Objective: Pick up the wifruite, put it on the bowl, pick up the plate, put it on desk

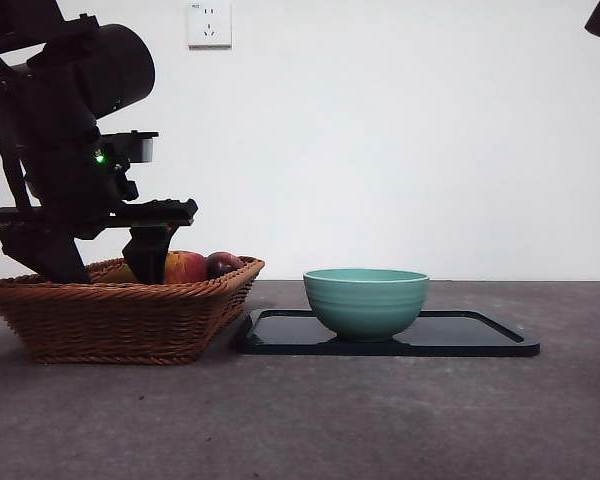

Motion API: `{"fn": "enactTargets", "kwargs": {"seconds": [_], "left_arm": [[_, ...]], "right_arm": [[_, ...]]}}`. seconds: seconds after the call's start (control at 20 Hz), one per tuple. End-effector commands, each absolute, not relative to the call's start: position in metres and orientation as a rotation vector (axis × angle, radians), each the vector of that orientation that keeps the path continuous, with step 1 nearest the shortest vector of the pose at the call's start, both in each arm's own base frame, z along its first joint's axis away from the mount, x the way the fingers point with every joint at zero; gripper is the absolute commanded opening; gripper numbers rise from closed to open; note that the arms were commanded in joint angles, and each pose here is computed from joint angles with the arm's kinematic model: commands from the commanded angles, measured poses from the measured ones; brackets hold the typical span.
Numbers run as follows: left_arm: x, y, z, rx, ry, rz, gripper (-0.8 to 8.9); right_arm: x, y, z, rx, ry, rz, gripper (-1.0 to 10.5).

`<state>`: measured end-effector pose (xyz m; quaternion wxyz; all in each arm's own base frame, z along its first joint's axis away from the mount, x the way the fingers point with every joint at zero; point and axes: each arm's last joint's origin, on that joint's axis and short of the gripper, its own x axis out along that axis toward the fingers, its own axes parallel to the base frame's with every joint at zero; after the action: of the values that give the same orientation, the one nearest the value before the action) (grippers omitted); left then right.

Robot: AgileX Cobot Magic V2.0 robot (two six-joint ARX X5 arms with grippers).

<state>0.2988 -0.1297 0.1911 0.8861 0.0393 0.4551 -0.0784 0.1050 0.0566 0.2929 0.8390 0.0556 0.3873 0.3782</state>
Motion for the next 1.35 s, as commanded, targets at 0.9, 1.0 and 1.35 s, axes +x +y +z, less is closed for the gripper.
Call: {"fn": "enactTargets", "kwargs": {"seconds": [0.9, 1.0, 1.35], "left_arm": [[0.159, -0.086, 0.334, 0.012, 0.720, -0.788, 3.71], [0.150, -0.084, 0.335, 0.024, 0.734, -0.866, 3.71], [0.142, -0.083, 0.331, 0.041, 0.789, -0.954, 3.71]], "right_arm": [[0.106, 0.058, 0.296, 0.130, 0.805, 0.800, 1.8], [0.106, 0.058, 0.296, 0.132, 0.806, 0.799, 1.8], [0.106, 0.058, 0.296, 0.150, 0.814, 0.791, 1.8]]}}
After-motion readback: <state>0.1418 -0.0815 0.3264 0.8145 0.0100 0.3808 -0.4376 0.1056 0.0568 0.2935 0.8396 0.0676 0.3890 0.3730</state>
